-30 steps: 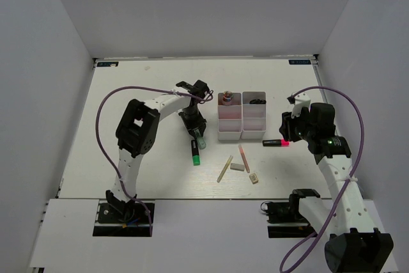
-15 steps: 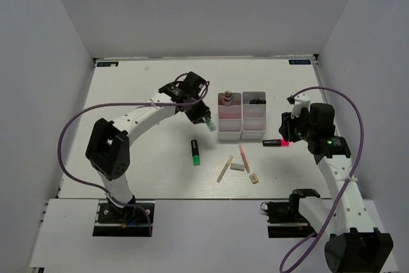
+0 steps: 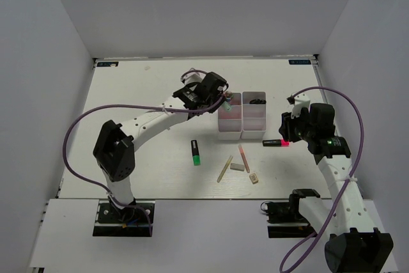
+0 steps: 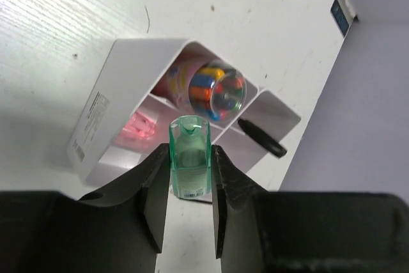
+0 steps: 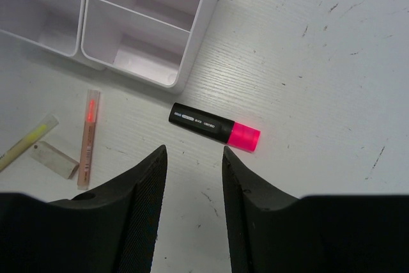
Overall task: Sort the stationery into containers
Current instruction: Place the stationery in the storage box.
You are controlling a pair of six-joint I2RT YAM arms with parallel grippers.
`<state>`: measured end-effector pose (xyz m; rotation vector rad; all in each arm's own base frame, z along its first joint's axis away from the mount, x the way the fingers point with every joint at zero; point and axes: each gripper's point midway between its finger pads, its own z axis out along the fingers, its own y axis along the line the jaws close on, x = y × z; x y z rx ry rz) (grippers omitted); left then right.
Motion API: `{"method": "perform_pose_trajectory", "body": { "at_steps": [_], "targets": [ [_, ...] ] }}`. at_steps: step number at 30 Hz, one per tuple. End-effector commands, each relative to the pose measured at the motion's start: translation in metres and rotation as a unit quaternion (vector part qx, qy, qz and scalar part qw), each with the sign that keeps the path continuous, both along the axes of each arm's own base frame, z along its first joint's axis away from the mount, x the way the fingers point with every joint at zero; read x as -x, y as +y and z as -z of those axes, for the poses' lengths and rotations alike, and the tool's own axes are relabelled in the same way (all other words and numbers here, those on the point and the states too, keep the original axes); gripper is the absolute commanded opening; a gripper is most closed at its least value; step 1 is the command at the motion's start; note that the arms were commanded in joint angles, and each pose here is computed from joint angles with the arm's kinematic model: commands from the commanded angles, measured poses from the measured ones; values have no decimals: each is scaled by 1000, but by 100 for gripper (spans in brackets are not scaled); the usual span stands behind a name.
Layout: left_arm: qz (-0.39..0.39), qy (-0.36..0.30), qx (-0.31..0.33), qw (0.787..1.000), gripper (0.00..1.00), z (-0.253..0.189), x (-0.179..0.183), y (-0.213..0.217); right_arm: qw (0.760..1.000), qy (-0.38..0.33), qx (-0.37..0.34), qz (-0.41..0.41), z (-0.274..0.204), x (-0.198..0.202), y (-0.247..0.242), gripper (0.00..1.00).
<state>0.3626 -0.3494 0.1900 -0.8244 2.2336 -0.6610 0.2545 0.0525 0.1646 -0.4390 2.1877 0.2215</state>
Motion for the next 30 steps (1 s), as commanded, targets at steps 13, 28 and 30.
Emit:
{"method": "perform_pose_trajectory", "body": {
  "at_steps": [13, 28, 30],
  "targets": [
    [-50, -60, 11, 997, 0, 3, -23, -14, 1000, -21, -5, -1, -8, -4, 1, 44],
    [-48, -74, -26, 996, 0, 27, -14, -19, 1000, -21, -4, -2, -7, -3, 1, 44],
    [-48, -78, -27, 995, 0, 29, -14, -20, 1000, -22, -4, -2, -7, -3, 1, 44]
  ]
}}
